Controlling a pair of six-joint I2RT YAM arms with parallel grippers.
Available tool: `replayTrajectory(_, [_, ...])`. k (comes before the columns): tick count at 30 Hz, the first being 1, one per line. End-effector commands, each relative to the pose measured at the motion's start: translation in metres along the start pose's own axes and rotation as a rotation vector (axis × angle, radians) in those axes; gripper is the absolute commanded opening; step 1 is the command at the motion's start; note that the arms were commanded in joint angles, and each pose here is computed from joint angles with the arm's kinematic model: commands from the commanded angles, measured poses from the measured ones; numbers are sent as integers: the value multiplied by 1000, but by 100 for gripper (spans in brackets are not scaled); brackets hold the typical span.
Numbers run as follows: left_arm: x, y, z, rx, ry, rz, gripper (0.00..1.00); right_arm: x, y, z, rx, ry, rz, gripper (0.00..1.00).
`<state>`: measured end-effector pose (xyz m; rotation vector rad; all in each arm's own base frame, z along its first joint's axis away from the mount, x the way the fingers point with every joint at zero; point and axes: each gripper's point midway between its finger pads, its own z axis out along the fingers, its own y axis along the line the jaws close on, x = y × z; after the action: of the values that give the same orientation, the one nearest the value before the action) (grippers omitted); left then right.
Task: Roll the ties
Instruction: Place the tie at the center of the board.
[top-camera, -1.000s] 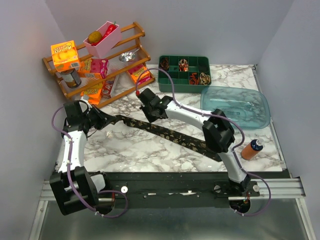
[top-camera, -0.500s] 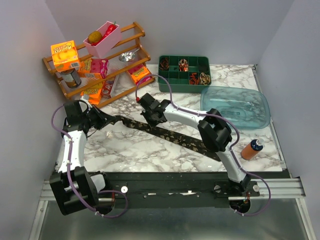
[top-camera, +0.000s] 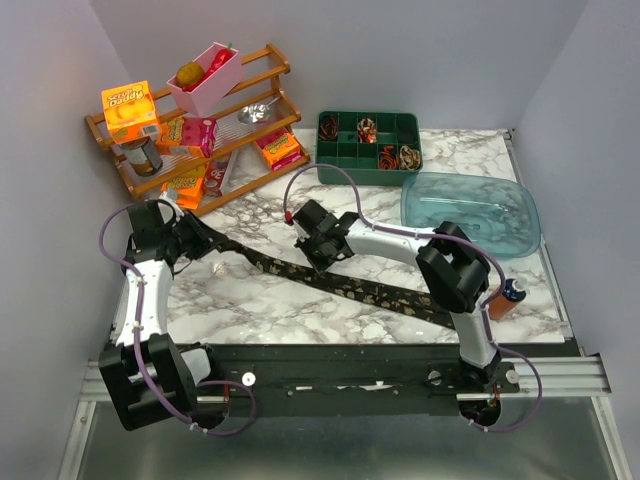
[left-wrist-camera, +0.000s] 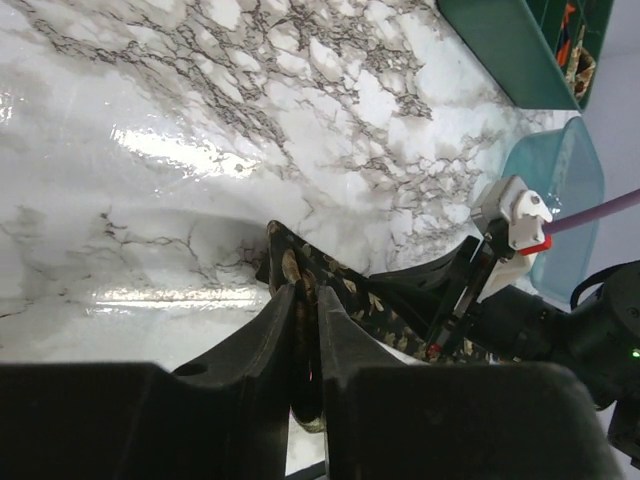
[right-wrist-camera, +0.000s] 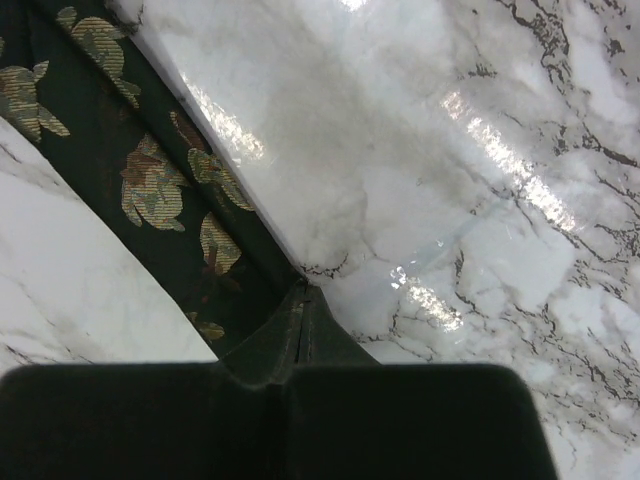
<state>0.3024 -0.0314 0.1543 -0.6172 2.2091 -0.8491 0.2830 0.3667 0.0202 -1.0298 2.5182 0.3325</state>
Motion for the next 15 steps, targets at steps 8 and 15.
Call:
replayTrajectory(8, [15,42,4,-169,70,11,48,49,-6,4,18,166,-62,1])
replayTrajectory(15, [-14,52,-10,-305,-44,46,80,63,-10,-1,19,195,-103,1])
